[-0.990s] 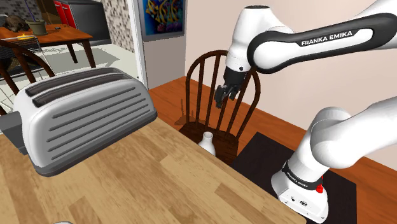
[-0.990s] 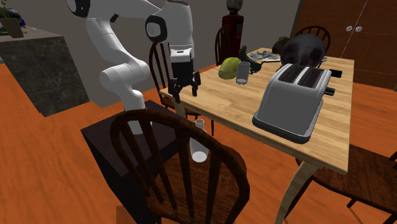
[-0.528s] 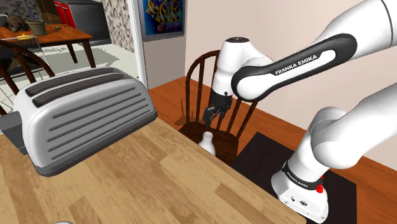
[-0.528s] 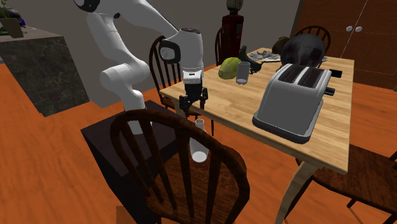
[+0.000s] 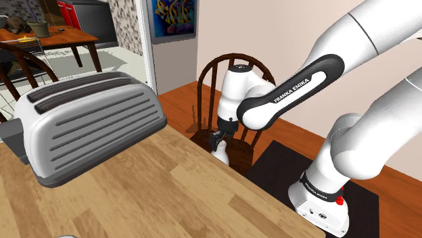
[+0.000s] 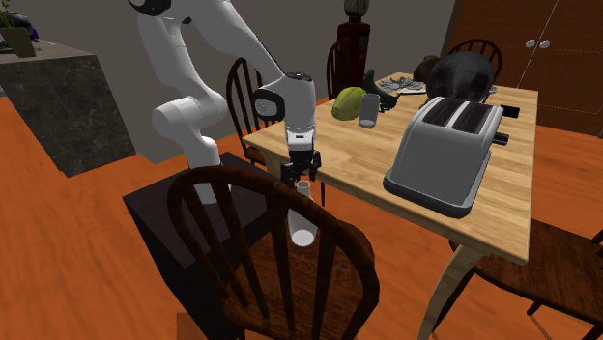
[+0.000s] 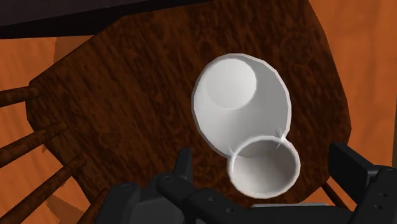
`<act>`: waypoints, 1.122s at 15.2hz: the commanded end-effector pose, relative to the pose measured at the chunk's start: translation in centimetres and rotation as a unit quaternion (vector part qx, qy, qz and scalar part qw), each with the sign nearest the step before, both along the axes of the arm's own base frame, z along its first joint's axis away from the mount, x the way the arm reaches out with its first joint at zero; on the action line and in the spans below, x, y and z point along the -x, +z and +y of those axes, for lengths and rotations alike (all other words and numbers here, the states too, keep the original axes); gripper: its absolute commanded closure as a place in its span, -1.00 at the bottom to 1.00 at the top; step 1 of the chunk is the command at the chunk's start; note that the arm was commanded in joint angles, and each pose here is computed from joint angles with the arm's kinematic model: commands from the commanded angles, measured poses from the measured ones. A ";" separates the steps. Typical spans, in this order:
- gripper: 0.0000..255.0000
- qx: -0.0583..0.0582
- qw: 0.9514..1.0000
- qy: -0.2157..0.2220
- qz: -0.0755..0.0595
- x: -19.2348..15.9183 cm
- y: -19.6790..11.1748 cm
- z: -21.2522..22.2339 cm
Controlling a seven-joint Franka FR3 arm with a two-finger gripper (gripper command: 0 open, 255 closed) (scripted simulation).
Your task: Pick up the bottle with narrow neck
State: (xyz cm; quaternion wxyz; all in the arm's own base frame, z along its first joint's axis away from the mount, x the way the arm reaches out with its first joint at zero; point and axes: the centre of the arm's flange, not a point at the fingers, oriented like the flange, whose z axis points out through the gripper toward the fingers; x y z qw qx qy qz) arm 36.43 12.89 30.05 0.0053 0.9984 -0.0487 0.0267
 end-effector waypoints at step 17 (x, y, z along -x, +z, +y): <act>1.00 0.000 1.000 0.000 0.000 0.0 -1.5 0.1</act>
